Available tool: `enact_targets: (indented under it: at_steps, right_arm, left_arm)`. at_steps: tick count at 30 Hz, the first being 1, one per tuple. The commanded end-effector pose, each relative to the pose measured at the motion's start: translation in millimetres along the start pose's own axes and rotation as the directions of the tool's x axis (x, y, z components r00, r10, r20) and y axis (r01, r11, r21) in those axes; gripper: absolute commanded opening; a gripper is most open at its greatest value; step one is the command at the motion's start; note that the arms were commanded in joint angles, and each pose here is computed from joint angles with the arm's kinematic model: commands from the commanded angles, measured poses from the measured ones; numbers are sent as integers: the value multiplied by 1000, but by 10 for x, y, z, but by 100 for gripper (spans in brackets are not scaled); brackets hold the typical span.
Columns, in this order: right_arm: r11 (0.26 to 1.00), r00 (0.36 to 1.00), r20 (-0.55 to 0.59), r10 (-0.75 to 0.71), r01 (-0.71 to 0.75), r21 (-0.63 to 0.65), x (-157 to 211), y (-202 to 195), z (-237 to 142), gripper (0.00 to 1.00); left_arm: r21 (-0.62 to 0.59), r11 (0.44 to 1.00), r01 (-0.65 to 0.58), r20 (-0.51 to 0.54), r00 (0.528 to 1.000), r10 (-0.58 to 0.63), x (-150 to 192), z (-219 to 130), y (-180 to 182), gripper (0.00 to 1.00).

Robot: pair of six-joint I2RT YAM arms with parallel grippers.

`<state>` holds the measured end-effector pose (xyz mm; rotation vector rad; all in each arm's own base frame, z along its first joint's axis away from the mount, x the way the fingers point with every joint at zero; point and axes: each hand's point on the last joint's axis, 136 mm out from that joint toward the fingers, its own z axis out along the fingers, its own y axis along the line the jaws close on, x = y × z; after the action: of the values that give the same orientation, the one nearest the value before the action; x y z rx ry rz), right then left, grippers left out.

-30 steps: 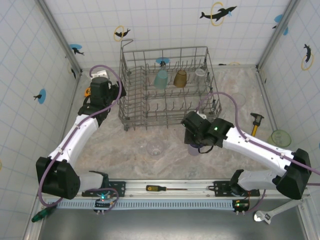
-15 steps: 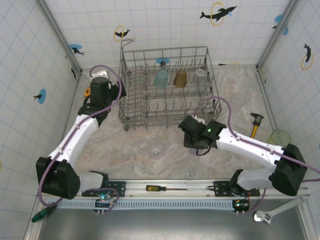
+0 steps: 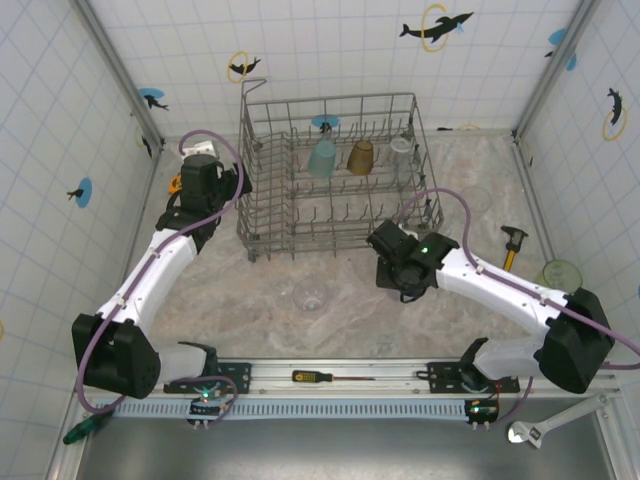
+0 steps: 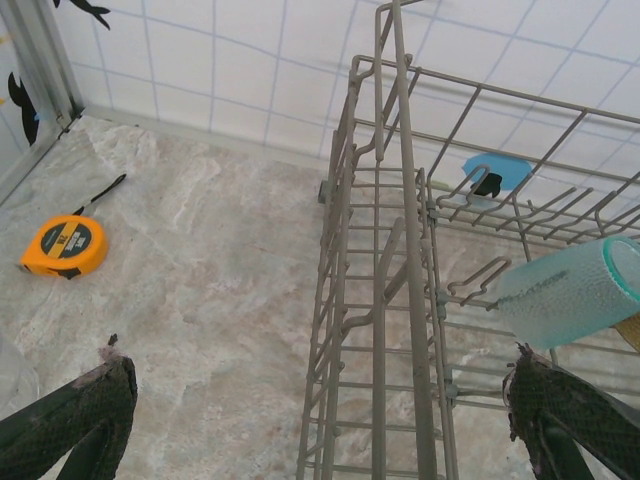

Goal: Load the cups into the dish rack

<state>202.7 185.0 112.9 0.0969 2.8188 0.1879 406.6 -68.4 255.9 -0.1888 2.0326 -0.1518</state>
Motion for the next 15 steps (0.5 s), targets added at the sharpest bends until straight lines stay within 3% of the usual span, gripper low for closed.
enact_targets:
  at_steps: [1, 15]
  right_arm:
    - [1000, 1000, 23, -5, 4, 29, -108, -162, -164, 0]
    - [982, 994, 104, 16, -35, 184, -712, -799, -620, 0]
  left_arm:
    - [-1, 1000, -5, 3, 1000, 5, -42, -29, -2, 97]
    - [20, 1000, 9, -1, 1000, -9, -62, -49, -40, 97]
